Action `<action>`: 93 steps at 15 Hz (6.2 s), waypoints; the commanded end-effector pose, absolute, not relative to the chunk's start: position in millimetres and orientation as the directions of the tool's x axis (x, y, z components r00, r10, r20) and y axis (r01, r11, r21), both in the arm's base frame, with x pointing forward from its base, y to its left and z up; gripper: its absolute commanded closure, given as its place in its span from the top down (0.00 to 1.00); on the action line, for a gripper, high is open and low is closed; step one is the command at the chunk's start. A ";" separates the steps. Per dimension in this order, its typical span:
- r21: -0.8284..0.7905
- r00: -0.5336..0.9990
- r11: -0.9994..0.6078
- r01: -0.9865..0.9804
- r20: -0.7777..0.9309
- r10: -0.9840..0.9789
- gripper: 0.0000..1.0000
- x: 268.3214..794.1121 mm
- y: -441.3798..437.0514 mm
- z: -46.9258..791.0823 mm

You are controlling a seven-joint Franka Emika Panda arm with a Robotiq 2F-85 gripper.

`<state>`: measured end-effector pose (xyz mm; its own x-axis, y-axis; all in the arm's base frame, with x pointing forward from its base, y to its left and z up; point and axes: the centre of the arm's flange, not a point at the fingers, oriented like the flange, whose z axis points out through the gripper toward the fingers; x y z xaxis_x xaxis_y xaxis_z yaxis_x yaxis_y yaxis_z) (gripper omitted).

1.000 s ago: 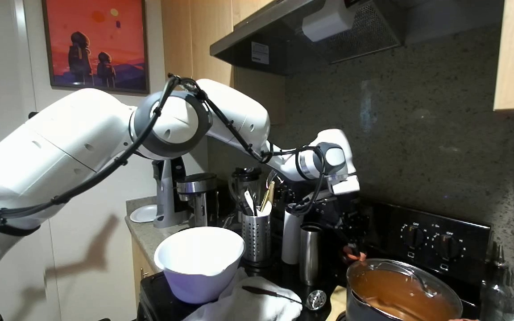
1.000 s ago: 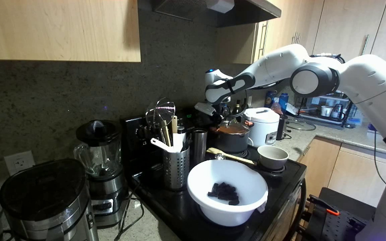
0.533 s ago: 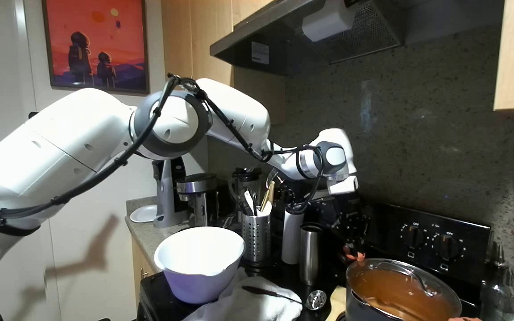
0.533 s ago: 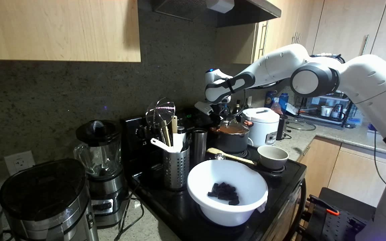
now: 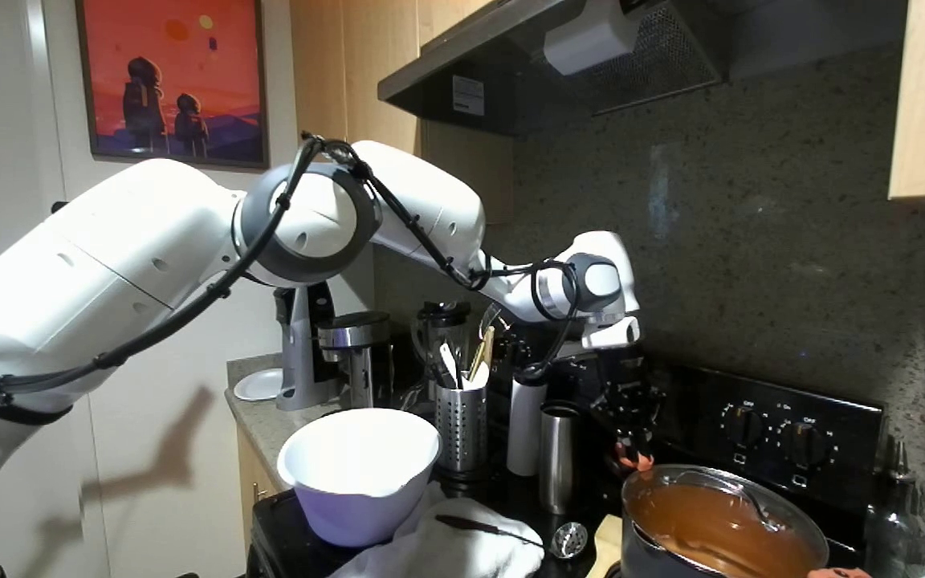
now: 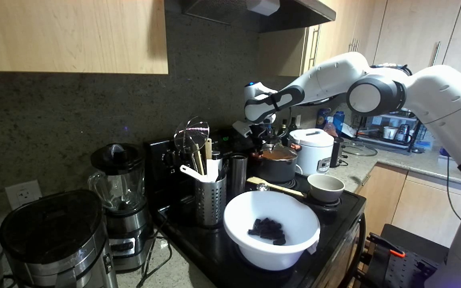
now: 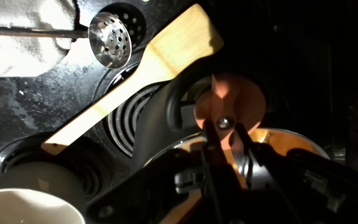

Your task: Turn the pot counter clockwise

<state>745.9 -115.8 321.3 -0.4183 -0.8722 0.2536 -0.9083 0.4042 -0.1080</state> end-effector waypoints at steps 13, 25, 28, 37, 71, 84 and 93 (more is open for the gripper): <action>-0.091 -0.698 0.705 -0.703 0.279 -0.660 0.05 730.2 -83.5 296.9; -0.089 -0.753 0.764 -0.639 0.275 -0.598 0.42 733.3 -80.3 295.0; -0.086 -0.750 0.762 -0.641 0.279 -0.599 0.58 733.4 -81.5 294.5; -0.080 -0.728 0.740 -0.667 0.278 -0.626 1.00 729.3 -80.9 300.4; 0.095 -0.081 0.099 -0.991 0.176 -0.981 1.00 679.3 -289.1 383.4; 0.208 0.486 -0.465 -0.861 0.066 -0.871 1.00 682.1 -346.0 357.5; 0.190 0.572 -0.550 -0.813 0.091 -0.815 1.00 698.8 -369.7 340.3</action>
